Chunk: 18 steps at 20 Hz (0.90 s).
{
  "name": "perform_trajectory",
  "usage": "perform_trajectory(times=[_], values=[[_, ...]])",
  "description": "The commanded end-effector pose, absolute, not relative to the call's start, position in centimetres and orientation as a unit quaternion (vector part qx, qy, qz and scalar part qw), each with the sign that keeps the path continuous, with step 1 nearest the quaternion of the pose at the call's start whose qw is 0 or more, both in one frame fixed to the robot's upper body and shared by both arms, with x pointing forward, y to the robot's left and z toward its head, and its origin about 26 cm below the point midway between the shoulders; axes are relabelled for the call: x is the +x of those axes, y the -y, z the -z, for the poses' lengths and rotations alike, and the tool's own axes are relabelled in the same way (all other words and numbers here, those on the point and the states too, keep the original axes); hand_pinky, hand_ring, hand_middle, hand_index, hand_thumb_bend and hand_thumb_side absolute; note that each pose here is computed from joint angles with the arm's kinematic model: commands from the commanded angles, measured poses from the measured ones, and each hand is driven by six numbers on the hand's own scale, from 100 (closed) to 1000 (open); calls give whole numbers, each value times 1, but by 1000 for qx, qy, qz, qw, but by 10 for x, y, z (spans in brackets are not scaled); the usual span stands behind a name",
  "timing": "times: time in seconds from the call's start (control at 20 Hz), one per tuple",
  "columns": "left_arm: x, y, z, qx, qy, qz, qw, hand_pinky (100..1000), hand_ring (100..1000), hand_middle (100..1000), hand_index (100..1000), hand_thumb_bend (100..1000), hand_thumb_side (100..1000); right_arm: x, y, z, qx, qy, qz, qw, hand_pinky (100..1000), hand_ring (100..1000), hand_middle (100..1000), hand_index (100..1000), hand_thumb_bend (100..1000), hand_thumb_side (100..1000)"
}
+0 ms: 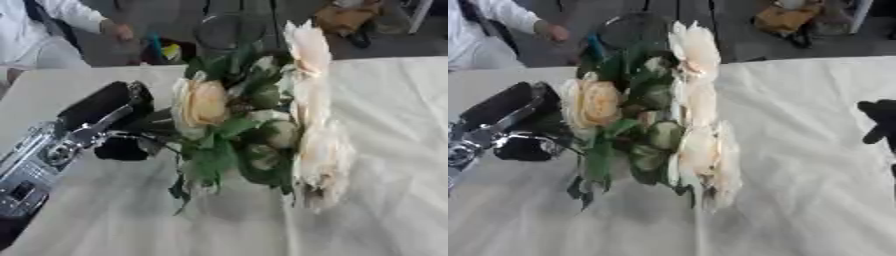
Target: Arrange flowers into the vase.
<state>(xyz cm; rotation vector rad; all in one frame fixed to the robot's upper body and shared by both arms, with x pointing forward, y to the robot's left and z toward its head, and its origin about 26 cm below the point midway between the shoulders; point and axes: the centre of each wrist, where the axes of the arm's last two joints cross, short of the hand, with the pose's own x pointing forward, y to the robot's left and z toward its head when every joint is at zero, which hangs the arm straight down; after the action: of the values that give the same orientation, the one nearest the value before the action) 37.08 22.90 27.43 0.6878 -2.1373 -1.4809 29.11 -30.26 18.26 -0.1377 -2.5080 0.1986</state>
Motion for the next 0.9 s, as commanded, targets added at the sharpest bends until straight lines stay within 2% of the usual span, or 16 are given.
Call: perform_trajectory(times=[0.05,0.45,0.65,0.9], values=[[348,-233,-308,235,799,511,214,100,100,100,121,100,586,288,305,-192,-56,951,-77,294,928,807,420,751,100,921],[316,-232,-351,140,866,411,248,100,100,100,120,100,589,288,306,-192,-51,950,-74,299,930,808,421,751,100,913],[311,-233,-359,125,876,389,255,100,100,100,120,100,588,288,306,-192,-51,949,-75,301,930,808,421,751,100,913],[314,-240,-379,95,912,307,257,100,100,100,121,110,584,288,306,-192,-47,949,-77,302,926,807,425,750,100,916]])
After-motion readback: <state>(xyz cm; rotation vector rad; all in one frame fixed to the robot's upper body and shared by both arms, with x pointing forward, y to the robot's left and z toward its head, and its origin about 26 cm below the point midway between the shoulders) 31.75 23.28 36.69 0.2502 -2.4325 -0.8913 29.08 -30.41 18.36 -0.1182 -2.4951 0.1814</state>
